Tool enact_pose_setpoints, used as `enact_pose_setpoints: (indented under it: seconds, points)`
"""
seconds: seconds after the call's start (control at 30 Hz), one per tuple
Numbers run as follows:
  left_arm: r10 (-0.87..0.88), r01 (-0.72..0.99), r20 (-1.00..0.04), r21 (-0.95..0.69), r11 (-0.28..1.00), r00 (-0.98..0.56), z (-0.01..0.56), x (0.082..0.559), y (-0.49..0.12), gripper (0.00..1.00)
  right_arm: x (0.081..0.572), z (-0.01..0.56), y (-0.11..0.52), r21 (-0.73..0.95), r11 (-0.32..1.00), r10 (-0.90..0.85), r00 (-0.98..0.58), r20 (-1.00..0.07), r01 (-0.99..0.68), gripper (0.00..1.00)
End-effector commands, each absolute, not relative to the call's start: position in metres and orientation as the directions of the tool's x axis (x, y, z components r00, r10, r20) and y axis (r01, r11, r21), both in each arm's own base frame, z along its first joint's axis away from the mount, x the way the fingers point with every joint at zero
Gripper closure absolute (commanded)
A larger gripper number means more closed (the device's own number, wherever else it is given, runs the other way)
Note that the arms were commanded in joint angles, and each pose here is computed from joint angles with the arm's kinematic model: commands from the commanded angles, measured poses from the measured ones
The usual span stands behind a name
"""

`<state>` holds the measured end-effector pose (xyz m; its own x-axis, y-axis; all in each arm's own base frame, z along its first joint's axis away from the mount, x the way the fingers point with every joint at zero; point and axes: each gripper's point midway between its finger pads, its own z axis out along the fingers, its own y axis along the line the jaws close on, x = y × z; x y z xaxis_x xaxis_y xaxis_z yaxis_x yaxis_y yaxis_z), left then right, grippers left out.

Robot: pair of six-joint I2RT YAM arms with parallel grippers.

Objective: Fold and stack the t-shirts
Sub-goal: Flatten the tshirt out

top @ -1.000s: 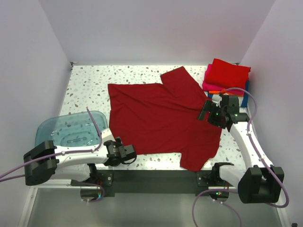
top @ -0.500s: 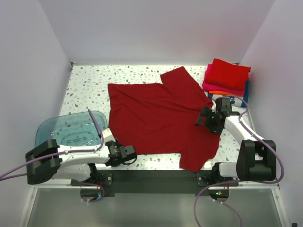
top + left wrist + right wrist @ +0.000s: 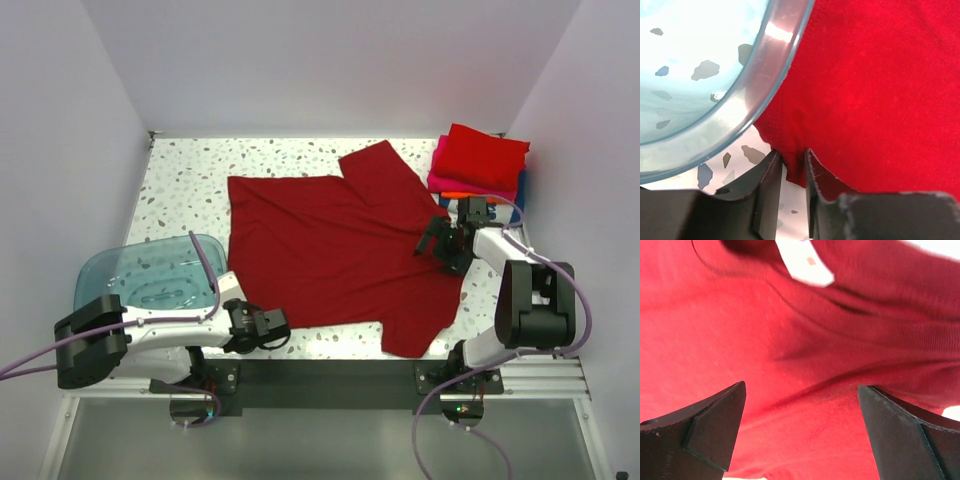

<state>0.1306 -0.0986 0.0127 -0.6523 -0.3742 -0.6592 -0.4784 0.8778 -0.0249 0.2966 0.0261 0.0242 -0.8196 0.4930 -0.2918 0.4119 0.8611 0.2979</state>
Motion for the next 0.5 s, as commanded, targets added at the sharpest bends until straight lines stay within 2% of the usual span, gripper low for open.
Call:
enact_pose_setpoints:
  seconds: [0.0, 0.1, 0.4, 0.47]
  points:
    - [-0.344, -0.461, -0.664, 0.001, 0.888, -0.664, 0.011, 0.128, -0.096, 0.73, 0.296, -0.008, 0.015, 0.247, 0.854, 0.512, -0.824, -0.242, 0.458, 0.01]
    - [-0.330, -0.444, -0.665, 0.002, 0.896, -0.669, 0.012, 0.128, -0.101, 0.77, 0.300, -0.013, 0.005, 0.230, 0.844, 0.530, -0.816, -0.232, 0.484, 0.01]
    - [-0.289, -0.362, -0.658, -0.026, 0.932, -0.696, 0.017, 0.128, -0.146, 0.77, 0.336, 0.005, -0.038, 0.177, 0.843, 0.537, -0.802, -0.262, 0.507, 0.01]
    - [-0.294, -0.345, -0.652, -0.053, 0.937, -0.699, 0.019, 0.130, -0.157, 0.77, 0.353, 0.019, -0.044, 0.170, 0.855, 0.518, -0.799, -0.305, 0.490, 0.01]
